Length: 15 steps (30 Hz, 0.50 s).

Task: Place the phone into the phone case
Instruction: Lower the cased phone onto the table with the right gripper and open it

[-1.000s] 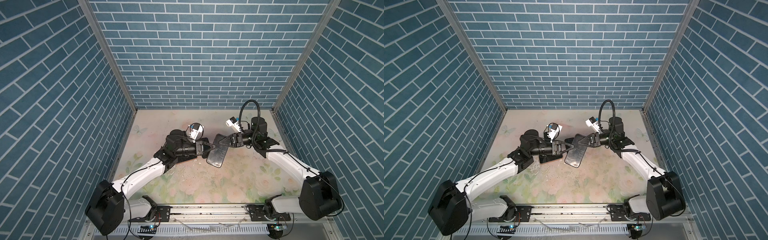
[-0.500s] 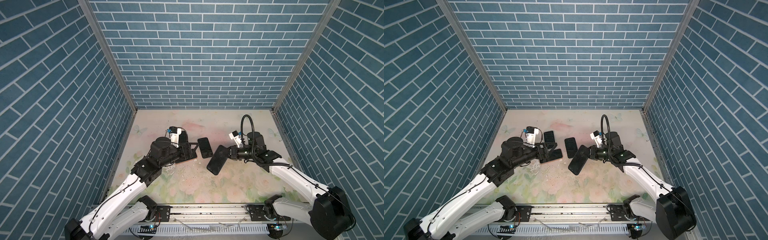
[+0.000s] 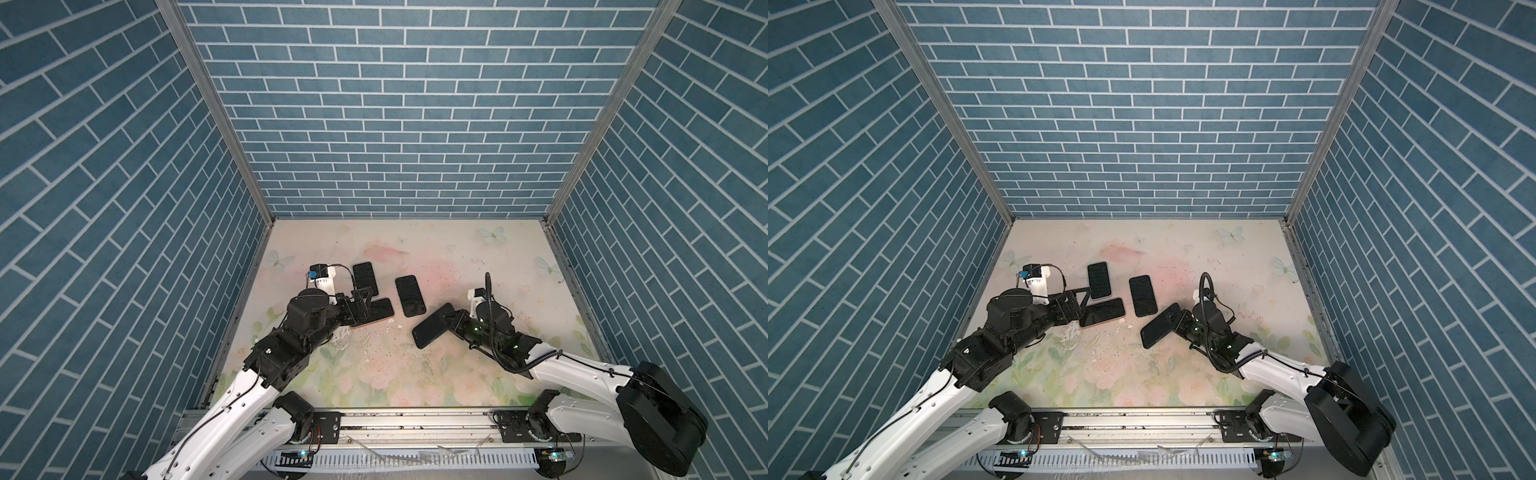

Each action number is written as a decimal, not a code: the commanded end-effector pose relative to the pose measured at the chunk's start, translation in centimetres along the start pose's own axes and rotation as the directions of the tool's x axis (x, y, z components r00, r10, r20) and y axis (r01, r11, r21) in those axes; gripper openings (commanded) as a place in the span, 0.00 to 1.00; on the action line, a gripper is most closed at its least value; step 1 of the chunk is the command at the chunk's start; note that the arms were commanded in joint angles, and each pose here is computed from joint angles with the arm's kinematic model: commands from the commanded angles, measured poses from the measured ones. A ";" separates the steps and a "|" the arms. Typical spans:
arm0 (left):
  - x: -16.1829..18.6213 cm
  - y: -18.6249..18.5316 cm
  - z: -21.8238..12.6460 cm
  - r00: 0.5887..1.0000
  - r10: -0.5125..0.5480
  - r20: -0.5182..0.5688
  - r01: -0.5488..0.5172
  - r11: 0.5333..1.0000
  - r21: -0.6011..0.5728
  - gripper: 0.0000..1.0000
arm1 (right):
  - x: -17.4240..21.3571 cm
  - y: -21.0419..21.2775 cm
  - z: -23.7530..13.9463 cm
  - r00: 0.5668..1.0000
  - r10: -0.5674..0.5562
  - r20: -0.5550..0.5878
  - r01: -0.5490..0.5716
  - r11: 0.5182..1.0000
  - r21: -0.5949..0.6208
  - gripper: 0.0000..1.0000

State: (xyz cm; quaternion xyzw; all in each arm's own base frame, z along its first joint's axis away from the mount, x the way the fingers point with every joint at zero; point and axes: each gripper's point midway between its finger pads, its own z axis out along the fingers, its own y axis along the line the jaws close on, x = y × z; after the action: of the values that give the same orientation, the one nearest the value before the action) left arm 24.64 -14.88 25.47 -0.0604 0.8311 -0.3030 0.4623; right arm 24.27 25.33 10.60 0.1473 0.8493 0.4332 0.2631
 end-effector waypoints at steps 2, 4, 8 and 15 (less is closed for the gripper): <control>0.4 1.0 -0.4 1.000 -0.018 0.007 0.018 1.000 -0.024 0.93 | -1.2 1.5 1.1 0.991 0.095 0.094 -0.091 0.995 -0.047 0.00; 0.4 0.9 -0.6 1.000 -0.024 0.011 0.024 1.000 -0.017 0.93 | -0.3 1.0 1.9 0.992 0.105 0.072 -0.103 0.994 -0.031 0.03; 0.4 0.8 -0.7 1.000 -0.026 0.009 0.026 1.000 -0.014 0.93 | 1.4 0.5 3.3 0.995 0.097 0.024 -0.097 0.995 -0.013 0.06; 0.6 1.2 -0.8 1.000 -0.014 0.002 0.014 0.999 -0.029 0.93 | 3.9 -1.8 2.7 0.997 0.048 -0.053 -0.040 0.990 0.137 0.24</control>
State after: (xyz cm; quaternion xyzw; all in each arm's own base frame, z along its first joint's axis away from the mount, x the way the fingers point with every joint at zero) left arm 23.98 -14.32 25.30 -0.0705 0.8292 -0.3068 0.4618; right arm 23.31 28.61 7.15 0.1714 0.8633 0.4182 0.2245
